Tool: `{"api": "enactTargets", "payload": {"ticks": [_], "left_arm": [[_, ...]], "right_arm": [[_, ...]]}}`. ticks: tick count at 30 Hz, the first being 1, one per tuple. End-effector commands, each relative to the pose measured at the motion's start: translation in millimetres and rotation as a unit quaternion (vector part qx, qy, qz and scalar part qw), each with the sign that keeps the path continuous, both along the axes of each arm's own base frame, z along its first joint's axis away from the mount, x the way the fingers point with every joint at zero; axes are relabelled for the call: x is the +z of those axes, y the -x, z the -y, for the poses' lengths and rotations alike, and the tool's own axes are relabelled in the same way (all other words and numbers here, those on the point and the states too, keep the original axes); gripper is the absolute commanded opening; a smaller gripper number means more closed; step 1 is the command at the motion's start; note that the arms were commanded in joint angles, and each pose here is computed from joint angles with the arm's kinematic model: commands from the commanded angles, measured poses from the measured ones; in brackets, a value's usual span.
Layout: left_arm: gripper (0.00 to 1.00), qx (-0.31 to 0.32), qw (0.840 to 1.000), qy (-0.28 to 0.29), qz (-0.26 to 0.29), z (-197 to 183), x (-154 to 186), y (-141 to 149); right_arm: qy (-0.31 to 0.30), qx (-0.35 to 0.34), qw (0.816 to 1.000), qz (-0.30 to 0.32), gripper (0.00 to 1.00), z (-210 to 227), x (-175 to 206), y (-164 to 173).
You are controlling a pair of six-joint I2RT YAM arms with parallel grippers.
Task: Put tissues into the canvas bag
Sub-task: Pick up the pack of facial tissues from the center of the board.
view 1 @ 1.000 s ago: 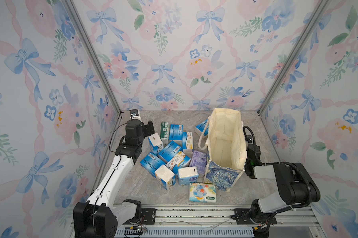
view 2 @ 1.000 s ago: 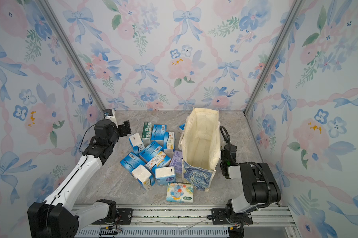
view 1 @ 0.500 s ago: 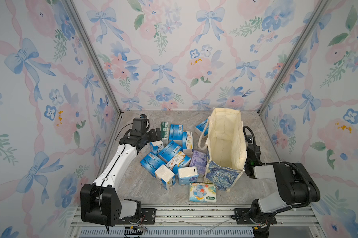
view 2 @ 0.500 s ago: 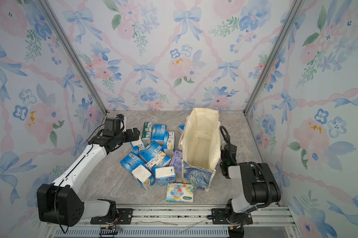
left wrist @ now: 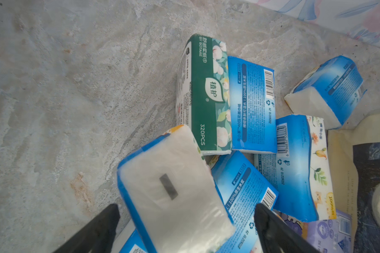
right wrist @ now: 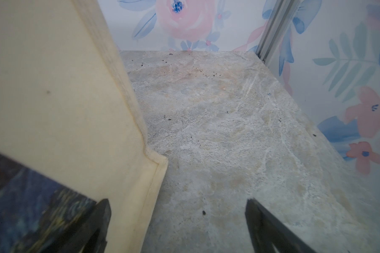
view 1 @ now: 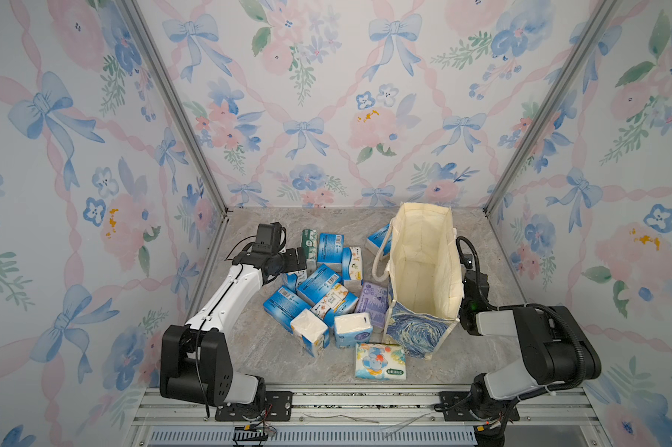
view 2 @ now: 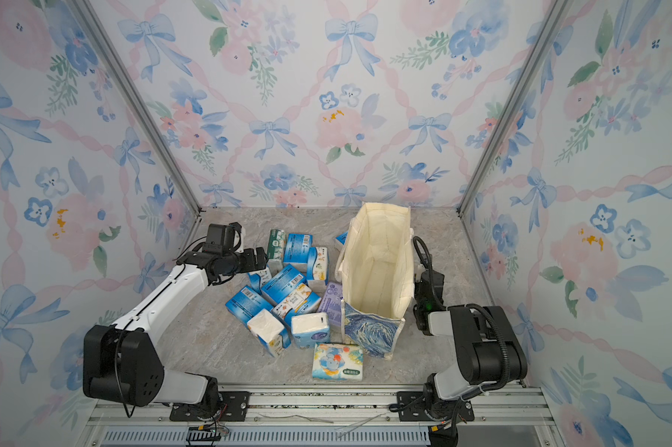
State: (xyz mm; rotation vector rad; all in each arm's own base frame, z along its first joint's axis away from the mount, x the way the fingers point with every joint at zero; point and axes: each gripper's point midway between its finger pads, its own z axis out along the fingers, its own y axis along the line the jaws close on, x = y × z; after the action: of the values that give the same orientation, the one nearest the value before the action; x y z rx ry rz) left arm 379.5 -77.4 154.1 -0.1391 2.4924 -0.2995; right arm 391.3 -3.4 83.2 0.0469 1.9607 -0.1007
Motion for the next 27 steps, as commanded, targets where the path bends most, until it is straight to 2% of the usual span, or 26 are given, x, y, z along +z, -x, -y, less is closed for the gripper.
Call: {"api": "enactTargets", "payload": {"ticks": [1,11,16,21,22,25,27], "left_arm": [[0.98,-0.006,1.000,0.005,-0.022,6.6,-12.1,0.9],[0.97,0.008,0.999,-0.029,-0.033,0.5,-24.6,-6.1],[0.89,0.020,0.998,-0.047,-0.033,-6.0,-27.0,-8.9],[0.74,0.021,0.998,-0.049,-0.037,-6.4,-30.3,-10.8],[0.69,0.020,0.998,-0.048,-0.036,-6.0,-29.9,-11.2],[0.43,0.022,0.998,-0.049,-0.032,-6.8,-26.6,-12.6],[0.37,0.023,0.998,-0.047,-0.025,-6.9,-21.1,-13.8]], "right_arm": [[0.001,0.003,1.000,0.020,0.97,-1.1,12.6,-7.3],[0.002,0.004,1.000,0.020,0.97,-1.1,12.9,-7.3],[0.002,0.003,1.000,0.020,0.97,-0.6,12.6,-7.3],[0.001,0.003,1.000,0.019,0.97,-1.1,12.4,-7.2],[0.002,0.003,1.000,0.019,0.97,-0.9,12.4,-7.3],[0.001,0.004,1.000,0.020,0.97,-1.3,12.6,-7.2],[0.001,0.003,1.000,0.020,0.96,-1.4,12.4,-7.2]]}}
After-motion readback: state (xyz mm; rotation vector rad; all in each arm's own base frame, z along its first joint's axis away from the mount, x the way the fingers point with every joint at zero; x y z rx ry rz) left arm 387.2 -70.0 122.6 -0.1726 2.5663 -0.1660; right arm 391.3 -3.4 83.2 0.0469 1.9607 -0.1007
